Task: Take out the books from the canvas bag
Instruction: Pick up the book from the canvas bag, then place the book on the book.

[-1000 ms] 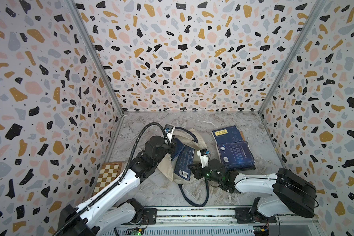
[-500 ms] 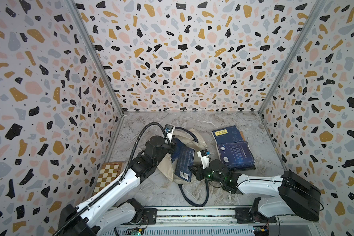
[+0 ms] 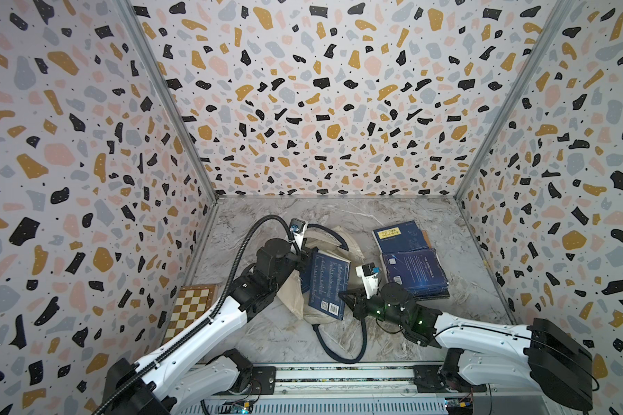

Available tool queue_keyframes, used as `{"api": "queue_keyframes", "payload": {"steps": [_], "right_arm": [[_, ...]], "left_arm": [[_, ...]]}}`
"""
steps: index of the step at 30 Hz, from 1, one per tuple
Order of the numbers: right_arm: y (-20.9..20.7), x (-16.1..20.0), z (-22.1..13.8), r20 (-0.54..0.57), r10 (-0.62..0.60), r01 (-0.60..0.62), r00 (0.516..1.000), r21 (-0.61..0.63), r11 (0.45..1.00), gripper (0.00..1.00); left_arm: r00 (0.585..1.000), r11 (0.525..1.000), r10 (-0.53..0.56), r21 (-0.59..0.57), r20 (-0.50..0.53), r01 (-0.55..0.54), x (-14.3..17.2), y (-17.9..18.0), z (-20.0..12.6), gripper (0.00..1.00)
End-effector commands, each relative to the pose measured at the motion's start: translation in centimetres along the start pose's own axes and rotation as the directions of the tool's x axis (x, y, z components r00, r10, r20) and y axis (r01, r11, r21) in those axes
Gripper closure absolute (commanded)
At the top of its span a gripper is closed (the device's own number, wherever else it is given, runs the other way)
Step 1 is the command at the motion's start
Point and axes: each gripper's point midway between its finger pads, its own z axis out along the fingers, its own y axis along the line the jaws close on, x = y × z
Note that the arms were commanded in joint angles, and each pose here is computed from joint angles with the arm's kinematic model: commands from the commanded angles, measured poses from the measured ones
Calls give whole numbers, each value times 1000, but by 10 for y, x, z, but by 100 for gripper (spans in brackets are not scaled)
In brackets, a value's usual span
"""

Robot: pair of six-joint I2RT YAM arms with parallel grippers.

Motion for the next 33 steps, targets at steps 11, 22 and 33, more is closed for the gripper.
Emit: {"api": "queue_keyframes", "payload": {"steps": [11, 22, 33], "right_arm": [[22, -67, -58, 226, -69, 80, 972, -38, 996, 100], [43, -110, -108, 377, -69, 106, 924, -78, 991, 100], [1, -156, -141, 528, -2, -67, 849, 111, 992, 100]], "left_arm": [[999, 1000, -13, -23, 40, 14, -19, 5, -2, 100], [1000, 999, -12, -31, 29, 13, -17, 6, 0, 100], [1000, 999, -8, -34, 16, 9, -15, 6, 1, 100]]}}
